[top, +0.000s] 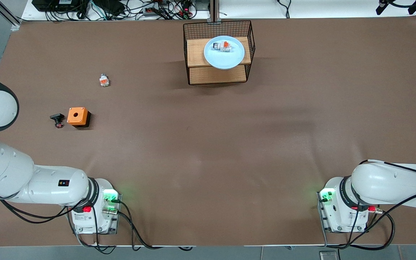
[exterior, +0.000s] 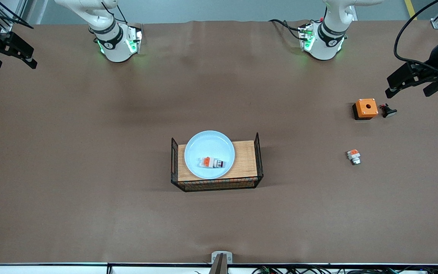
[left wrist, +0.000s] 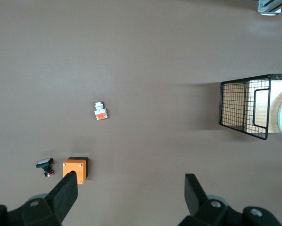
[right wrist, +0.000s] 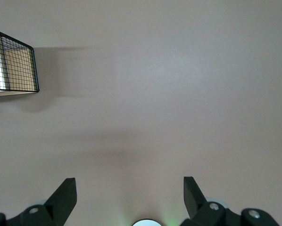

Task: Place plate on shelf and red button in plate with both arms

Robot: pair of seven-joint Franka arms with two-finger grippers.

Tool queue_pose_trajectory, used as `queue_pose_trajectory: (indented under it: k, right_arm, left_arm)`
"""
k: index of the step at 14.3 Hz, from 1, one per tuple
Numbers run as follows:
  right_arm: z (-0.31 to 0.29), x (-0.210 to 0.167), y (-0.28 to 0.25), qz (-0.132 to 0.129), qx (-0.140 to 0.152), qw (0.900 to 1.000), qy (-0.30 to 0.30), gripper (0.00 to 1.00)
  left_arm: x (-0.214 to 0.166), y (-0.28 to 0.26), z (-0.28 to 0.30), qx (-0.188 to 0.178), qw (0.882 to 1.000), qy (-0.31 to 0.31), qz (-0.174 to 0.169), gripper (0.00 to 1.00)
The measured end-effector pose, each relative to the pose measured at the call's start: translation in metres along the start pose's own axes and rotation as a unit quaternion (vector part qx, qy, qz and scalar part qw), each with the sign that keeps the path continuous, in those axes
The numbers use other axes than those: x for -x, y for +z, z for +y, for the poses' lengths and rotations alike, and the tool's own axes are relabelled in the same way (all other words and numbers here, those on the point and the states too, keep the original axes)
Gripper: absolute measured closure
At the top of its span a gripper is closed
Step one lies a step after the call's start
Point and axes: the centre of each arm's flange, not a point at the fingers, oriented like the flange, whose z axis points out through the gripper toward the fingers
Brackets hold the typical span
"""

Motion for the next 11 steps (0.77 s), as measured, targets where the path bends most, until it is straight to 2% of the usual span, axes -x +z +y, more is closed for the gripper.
queue_pose_trajectory:
  k: [11]
  right_arm:
    - [0.0000,0.0000,-0.0023,0.003,0.000,1.000,0.000,0.00]
  left_arm:
    - [-0.0019,-0.0018,0.0012,0.002,1.000,0.002,0.010,0.00]
